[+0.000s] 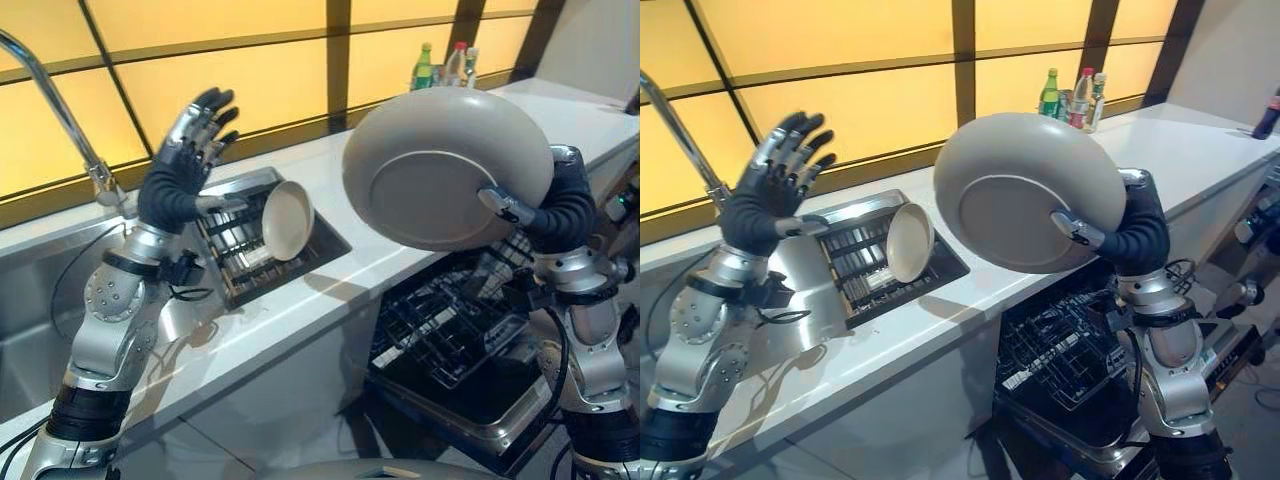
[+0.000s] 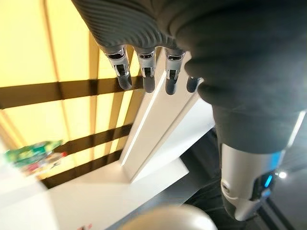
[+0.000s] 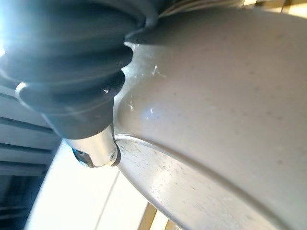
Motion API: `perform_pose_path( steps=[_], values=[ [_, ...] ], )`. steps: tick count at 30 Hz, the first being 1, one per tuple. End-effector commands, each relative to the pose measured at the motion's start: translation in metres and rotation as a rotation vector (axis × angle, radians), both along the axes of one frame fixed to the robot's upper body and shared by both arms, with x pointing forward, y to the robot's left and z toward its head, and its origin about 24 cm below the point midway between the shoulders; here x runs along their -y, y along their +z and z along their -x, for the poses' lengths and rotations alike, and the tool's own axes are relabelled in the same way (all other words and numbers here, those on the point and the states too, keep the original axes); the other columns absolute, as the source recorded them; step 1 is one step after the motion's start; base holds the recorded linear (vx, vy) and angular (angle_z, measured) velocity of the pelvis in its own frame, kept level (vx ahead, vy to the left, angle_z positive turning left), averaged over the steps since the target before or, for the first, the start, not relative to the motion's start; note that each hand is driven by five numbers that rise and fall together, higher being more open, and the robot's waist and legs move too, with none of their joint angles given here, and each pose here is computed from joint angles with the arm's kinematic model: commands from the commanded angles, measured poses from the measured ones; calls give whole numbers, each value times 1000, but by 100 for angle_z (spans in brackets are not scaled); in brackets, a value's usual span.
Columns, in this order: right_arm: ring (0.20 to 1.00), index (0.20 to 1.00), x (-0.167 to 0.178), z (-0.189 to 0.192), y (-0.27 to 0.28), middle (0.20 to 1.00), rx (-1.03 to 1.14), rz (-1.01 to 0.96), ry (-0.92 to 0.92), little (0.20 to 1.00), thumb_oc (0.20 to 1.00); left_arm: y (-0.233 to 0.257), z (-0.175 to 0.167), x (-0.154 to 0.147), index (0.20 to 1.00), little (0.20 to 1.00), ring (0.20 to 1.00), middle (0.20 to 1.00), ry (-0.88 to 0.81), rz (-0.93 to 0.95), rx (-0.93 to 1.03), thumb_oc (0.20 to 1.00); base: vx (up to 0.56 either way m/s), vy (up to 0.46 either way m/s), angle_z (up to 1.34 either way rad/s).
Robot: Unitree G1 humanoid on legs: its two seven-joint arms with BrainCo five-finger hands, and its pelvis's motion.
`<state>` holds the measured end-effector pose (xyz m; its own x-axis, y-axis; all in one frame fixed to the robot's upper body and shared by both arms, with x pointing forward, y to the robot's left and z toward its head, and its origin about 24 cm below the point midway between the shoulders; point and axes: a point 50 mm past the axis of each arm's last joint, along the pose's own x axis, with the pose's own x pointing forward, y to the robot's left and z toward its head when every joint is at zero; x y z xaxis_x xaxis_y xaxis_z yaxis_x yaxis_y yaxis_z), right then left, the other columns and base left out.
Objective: Pick up plates and place into dishwasher.
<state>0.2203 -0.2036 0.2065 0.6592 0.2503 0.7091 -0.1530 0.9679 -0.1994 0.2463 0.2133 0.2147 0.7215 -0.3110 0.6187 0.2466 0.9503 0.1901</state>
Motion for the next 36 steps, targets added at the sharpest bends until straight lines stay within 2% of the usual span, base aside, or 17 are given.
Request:
perform_pose_path(
  steps=[1, 8, 13, 18, 25, 29, 36],
  values=[
    [200, 200, 17, 5, 7, 200, 16, 83, -134, 200, 200, 2, 3, -21, 1000, 1000, 1000, 1000, 123, -14, 57, 1000, 12, -1, -37],
    [200, 200, 56, 6, -16, 200, -198, 257, -357, 200, 200, -4, 14, -50, 1000, 1000, 1000, 1000, 232, -36, 13, 1000, 27, -17, -28],
    [200, 200, 78, 17, -38, 200, -309, 351, -520, 200, 200, -10, 22, -60, 1000, 1000, 1000, 1000, 267, -95, -22, 1000, 15, -59, -20],
    [200, 200, 102, 22, -54, 200, -392, 593, -762, 200, 200, -7, 23, -70, 1000, 1000, 1000, 1000, 292, -83, -47, 1000, 10, -90, -18],
    [200, 200, 102, 12, -69, 200, -532, 557, -650, 200, 200, -9, 19, -62, 1000, 1000, 1000, 1000, 266, -103, -54, 1000, 12, -81, -1],
    [200, 200, 94, -6, -84, 200, -591, 449, -532, 200, 200, -14, 12, -52, 1000, 1000, 1000, 1000, 248, -116, -61, 1000, 22, -94, 0],
    [200, 200, 82, -38, -94, 200, -586, 345, -425, 200, 200, -8, -4, -35, 1000, 1000, 1000, 1000, 231, -114, -24, 1000, -75, -85, 4]
  ],
)
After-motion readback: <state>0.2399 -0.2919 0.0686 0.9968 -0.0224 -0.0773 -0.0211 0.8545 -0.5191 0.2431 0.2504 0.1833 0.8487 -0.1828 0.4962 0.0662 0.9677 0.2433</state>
